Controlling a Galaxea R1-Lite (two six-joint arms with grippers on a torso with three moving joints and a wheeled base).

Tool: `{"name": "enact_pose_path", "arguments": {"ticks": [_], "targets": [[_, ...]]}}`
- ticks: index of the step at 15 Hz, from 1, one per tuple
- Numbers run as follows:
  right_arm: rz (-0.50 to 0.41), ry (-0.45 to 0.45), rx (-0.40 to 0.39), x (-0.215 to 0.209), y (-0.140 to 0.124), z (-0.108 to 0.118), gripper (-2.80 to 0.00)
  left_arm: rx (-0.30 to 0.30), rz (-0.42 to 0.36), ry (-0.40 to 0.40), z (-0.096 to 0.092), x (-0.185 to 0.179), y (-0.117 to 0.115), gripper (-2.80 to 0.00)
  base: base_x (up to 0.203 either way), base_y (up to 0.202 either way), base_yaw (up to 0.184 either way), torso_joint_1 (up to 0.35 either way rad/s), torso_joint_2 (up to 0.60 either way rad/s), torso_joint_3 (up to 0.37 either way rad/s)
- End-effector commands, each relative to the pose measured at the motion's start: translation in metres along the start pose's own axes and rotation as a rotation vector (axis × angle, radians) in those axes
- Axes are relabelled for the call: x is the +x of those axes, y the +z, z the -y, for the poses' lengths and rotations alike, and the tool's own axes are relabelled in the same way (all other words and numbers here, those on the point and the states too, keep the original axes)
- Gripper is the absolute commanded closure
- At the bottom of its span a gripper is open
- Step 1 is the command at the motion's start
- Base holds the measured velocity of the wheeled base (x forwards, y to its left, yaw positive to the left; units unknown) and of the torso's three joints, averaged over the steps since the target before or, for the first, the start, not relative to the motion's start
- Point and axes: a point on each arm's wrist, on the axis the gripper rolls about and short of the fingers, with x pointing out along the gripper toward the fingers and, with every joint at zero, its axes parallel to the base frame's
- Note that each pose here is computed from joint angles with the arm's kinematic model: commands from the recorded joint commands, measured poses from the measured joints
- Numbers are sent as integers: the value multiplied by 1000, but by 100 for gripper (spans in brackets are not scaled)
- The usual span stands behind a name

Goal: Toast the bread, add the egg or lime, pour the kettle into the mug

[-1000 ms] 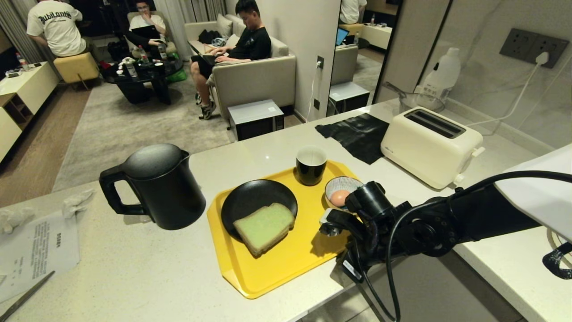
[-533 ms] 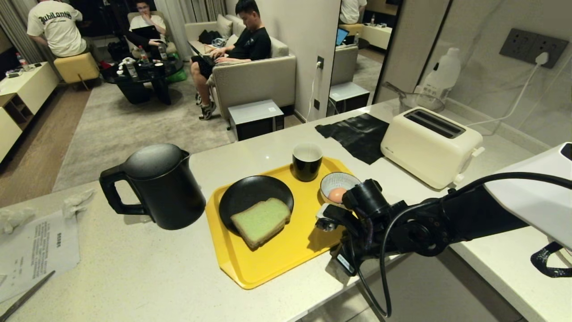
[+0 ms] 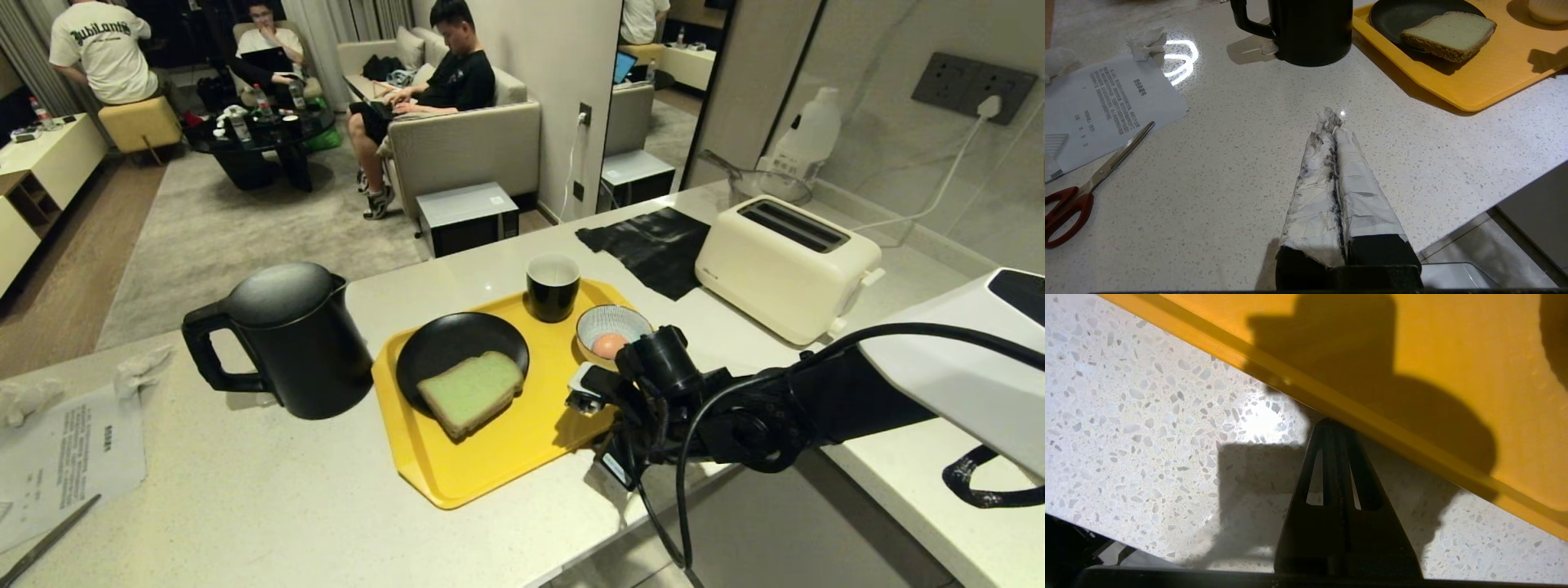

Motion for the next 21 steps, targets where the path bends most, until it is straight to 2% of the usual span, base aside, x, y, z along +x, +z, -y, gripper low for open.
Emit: {"name": "enact_pose_path", "arguments": {"ticks": [1, 16, 21], "targets": [[9, -5, -4, 4, 0, -1, 0, 0, 0, 1, 0, 0, 0, 0, 0, 0, 0, 0, 0, 0], [94, -86, -8, 11, 14, 0, 0, -1, 0, 1, 0, 0, 0, 0, 0, 0, 0, 0, 0, 0], [72, -98, -7, -23, 5, -1, 0, 0, 0, 1, 0, 0, 0, 0, 0, 0, 0, 0, 0, 0]]}}
